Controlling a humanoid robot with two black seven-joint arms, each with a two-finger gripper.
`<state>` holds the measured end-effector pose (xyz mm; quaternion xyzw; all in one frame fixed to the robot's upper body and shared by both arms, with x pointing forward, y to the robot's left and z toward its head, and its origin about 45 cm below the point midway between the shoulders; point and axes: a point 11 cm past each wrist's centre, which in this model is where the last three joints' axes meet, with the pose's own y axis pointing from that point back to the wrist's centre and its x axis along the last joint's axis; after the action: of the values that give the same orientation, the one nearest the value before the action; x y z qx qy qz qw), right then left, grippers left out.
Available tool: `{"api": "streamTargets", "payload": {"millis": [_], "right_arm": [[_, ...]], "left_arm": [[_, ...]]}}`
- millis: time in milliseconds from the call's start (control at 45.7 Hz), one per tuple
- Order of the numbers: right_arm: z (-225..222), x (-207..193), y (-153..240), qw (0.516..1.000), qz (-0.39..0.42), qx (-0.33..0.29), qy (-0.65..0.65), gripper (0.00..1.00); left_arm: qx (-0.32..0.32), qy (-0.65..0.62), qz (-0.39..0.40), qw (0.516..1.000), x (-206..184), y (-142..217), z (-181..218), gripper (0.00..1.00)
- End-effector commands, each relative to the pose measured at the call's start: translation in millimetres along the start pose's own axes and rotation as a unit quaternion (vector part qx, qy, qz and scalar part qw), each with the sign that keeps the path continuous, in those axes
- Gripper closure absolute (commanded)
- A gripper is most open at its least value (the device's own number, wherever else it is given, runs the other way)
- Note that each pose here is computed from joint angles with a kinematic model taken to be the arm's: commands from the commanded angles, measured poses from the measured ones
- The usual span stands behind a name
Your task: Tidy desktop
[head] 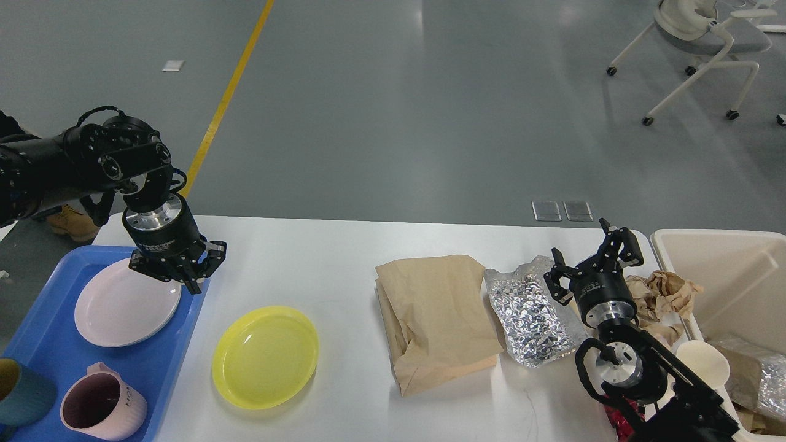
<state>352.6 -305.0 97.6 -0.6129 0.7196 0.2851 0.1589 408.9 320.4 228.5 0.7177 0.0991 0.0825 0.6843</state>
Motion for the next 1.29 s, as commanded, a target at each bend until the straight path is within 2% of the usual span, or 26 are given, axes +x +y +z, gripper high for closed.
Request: {"api": "streamTargets", "payload": {"millis": [0,131,241,350,635,788,876,963,1138,1270], "right_arm": [[-0.2,-0.4,0.0,1.0,0.0,0.0,0.0,0.0],[-0.2,-0.4,0.0,1.0,0.0,0.0,0.0,0.0],[-0.2,-0.4,0.0,1.0,0.0,0.0,0.0,0.0],[0.1,0.1,0.0,1.0,0.0,-0.001,0.0,0.0],[-0.2,-0.4,0.0,1.0,0.0,0.0,0.0,0.0],[-0.2,-0.4,0.0,1.0,0.0,0.0,0.0,0.0],[0.1,0.1,0.0,1.0,0.0,-0.001,0.0,0.0],[0.0,0.1,0.0,1.0,0.0,0.0,0.0,0.0],[0.1,0.1,0.0,1.0,0.0,-0.001,0.0,0.0],[0.0,-0.4,0.0,1.0,0.0,0.0,0.0,0.0]], "left_arm": [[0.01,-0.009,-0.003,1.0,-2.1,-3.8,3.5,0.78],[0.016,-0.012,0.005,1.0,1.1,3.5,2.9,0.37],[0.047,-0.023,0.026,0.998,8.3,25.5,-1.5,0.05],[0.083,-0.031,0.031,0.996,6.6,43.8,-11.3,0.04],[0.106,-0.052,0.055,0.991,-5.2,107.5,-5.5,0.04],[0.104,-0.063,0.048,0.991,-16.8,117.4,0.8,0.04],[0.11,-0.076,0.031,0.99,-21.3,102.0,9.9,0.04],[0.12,-0.085,0.014,0.989,-25.9,56.0,15.6,0.04],[0.117,-0.081,0.07,0.987,-29.8,-35.4,27.0,0.04],[0.092,-0.06,0.101,0.989,-26.4,-63.8,32.8,0.04]]}}
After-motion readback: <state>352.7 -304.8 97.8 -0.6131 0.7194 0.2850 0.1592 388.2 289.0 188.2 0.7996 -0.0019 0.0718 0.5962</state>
